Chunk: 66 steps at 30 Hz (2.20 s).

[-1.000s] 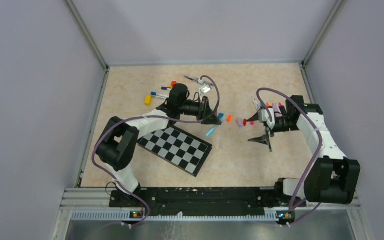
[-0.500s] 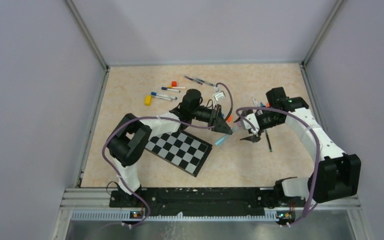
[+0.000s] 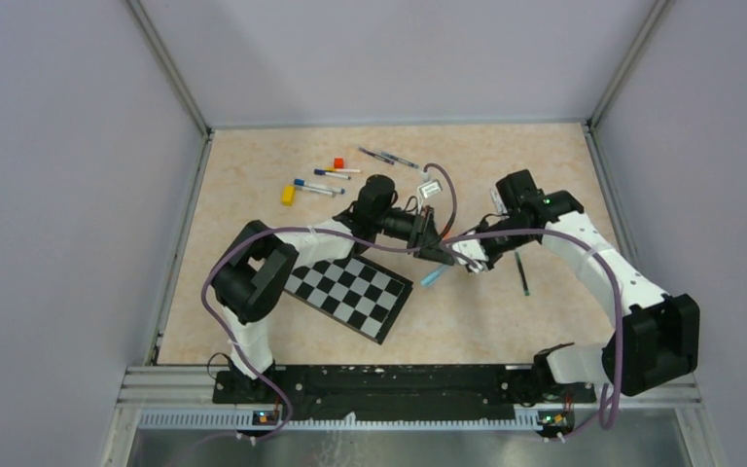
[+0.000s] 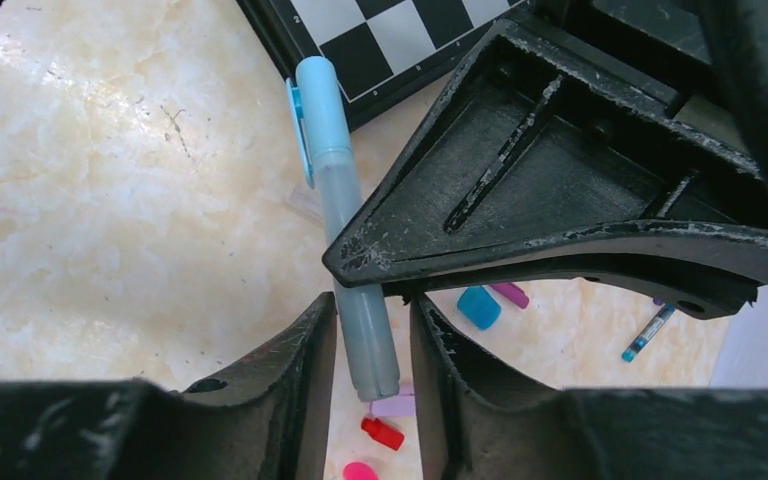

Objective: Open the pen caps
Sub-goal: Pick up the pen from the center of the board, then open the pen cap from the pen.

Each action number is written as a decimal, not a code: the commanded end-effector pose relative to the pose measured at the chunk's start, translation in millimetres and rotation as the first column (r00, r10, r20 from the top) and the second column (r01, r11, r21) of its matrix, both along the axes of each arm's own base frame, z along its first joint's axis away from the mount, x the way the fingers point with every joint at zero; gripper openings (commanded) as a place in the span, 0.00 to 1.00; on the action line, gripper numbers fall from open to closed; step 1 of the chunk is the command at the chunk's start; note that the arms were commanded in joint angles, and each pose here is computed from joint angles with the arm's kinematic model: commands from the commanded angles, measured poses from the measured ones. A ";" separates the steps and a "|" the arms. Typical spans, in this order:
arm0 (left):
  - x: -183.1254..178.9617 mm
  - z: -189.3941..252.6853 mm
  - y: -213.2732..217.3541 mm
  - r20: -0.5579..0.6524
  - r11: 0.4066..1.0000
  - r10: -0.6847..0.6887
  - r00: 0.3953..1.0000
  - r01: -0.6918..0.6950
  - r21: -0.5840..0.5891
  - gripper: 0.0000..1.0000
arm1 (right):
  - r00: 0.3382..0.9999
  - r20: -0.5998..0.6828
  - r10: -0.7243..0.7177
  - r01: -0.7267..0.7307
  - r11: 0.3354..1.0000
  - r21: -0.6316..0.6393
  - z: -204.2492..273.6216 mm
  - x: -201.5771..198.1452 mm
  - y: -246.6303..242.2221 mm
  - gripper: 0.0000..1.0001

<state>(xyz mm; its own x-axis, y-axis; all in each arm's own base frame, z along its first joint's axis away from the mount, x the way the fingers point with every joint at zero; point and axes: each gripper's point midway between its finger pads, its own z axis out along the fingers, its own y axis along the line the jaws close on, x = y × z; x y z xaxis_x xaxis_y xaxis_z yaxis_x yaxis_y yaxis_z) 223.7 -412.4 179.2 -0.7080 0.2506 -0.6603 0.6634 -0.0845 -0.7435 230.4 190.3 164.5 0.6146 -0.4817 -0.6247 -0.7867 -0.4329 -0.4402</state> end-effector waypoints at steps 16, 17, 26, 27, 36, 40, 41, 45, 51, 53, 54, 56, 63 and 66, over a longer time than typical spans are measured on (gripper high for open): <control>13.5 61.4 13.0 0.268 0.971 0.224 0.937 -0.191 -0.144 0.56 | 0.993 -0.118 -0.011 0.018 0.998 0.052 -10.1 -47.6 0.3 0.00; 14.9 66.9 17.4 0.300 0.962 0.261 0.918 -0.220 -0.162 0.60 | 0.989 -0.146 -0.025 0.035 0.997 0.067 -10.8 -52.7 -0.5 0.00; 18.1 106.5 64.6 0.278 0.834 0.508 0.815 -0.384 -0.396 0.99 | 0.859 -0.457 -0.230 0.362 0.905 0.225 16.9 -49.1 -8.3 0.00; 20.4 105.1 70.4 0.222 0.819 0.520 0.825 -0.408 -0.403 0.99 | 0.841 -0.485 -0.241 0.388 0.892 0.230 17.8 -48.6 -9.0 0.00; 23.5 101.7 102.6 0.053 0.749 0.529 0.847 -0.436 -0.499 0.99 | 0.581 -0.777 -0.243 0.606 0.767 0.213 14.9 -35.8 -9.2 0.00; 34.9 84.7 89.9 0.163 0.786 0.580 0.798 -0.497 -0.367 0.99 | 0.488 -0.858 -0.161 0.621 0.755 0.212 23.8 -34.9 -6.3 0.00; 37.7 79.7 87.3 0.189 0.794 0.587 0.787 -0.513 -0.328 0.99 | 0.477 -0.868 -0.142 0.620 0.754 0.218 26.0 -33.8 -6.1 0.00; 35.3 73.9 81.6 0.195 0.807 0.578 0.792 -0.519 -0.283 0.99 | 0.426 -0.898 -0.113 0.631 0.748 0.206 29.9 -30.1 -4.9 0.00; 22.8 80.2 65.9 0.179 0.820 0.544 0.820 -0.475 -0.319 0.99 | 0.404 -0.908 -0.111 0.638 0.745 0.194 32.2 -26.9 -4.3 0.00; 21.6 80.6 61.6 0.179 0.823 0.540 0.823 -0.470 -0.320 0.96 | 0.406 -0.907 -0.110 0.638 0.745 0.195 33.0 -27.0 -4.5 0.00; 20.9 80.2 59.5 0.177 0.825 0.536 0.826 -0.467 -0.318 0.94 | 0.405 -0.907 -0.112 0.640 0.744 0.194 32.5 -26.7 -4.4 0.00; 18.5 81.3 54.8 0.172 0.830 0.524 0.834 -0.456 -0.321 0.90 | 0.404 -0.907 -0.119 0.646 0.739 0.191 31.7 -25.2 -4.4 0.00; 9.2 79.6 42.4 0.144 0.846 0.486 0.862 -0.422 -0.326 0.75 | 0.401 -0.905 -0.144 0.670 0.720 0.182 28.7 -18.7 -4.8 0.00; 6.5 78.3 40.8 0.139 0.852 0.472 0.870 -0.410 -0.327 0.66 | 0.398 -0.906 -0.145 0.671 0.719 0.180 28.3 -19.0 -4.8 0.00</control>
<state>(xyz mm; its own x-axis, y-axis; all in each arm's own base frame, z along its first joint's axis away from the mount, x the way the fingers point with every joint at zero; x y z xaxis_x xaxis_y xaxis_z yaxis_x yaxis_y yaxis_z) 230.8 -365.8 231.5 -0.5849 -0.2244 -0.7794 0.7749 0.1295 -0.6187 206.1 186.8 189.0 -0.5005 -0.0177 -0.8656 -0.8626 0.0958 0.4968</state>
